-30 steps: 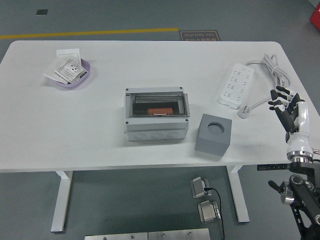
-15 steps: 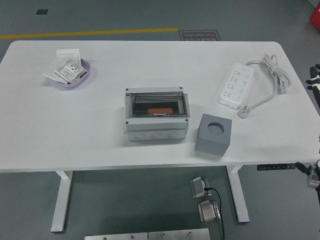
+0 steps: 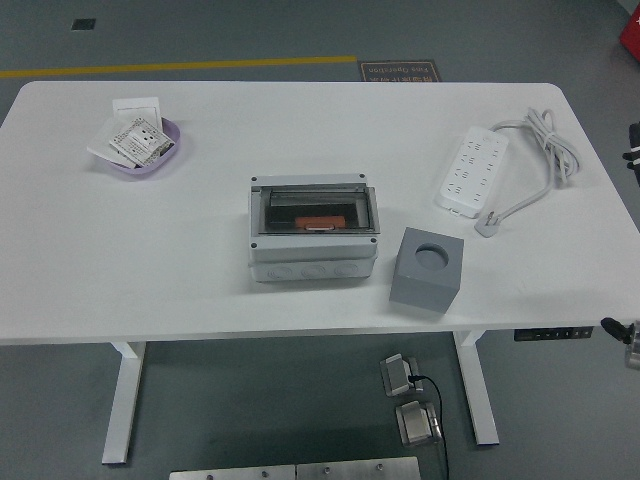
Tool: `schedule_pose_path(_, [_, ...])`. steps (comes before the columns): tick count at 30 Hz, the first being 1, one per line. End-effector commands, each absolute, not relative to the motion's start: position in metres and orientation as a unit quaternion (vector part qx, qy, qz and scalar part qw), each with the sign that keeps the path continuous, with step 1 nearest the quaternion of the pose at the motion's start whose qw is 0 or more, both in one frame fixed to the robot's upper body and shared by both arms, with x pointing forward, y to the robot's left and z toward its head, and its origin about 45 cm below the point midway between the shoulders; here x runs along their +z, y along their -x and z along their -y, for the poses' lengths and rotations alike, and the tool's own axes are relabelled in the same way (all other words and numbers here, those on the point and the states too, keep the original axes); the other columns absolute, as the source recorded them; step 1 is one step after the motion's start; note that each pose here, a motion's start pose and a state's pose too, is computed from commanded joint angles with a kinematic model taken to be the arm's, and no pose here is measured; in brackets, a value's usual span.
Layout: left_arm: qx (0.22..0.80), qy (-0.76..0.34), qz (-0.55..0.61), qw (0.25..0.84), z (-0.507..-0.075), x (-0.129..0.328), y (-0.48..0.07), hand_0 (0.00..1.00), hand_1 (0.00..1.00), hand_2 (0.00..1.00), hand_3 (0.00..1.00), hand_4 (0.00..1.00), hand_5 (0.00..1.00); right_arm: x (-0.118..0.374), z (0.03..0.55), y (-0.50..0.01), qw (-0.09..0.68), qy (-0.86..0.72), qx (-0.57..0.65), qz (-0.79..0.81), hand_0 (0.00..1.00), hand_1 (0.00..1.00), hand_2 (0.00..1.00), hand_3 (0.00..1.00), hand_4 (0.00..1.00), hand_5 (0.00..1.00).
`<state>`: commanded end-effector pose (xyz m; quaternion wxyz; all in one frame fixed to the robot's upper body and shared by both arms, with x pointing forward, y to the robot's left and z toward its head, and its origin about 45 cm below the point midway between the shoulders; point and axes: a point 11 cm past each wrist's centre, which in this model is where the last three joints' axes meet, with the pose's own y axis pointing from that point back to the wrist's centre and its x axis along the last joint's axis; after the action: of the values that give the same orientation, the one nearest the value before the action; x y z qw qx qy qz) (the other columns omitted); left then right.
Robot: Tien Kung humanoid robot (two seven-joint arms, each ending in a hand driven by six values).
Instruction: Pick up the cylinder from the cube,place it in the box,flap close box
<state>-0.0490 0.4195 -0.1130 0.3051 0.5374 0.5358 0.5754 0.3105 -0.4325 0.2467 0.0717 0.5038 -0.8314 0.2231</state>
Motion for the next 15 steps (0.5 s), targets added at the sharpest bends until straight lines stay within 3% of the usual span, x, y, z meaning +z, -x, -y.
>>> schedule_pose_path(15, [0.573, -0.53, -0.548, 0.302, -0.409, -0.116, 0.059, 0.643, 0.662, 0.588, 0.62, 0.669, 0.392, 0.272, 0.434, -0.306, 0.053, -0.493, 0.25, 0.831, 0.492, 0.466, 0.593, 0.634, 0.937, 0.764])
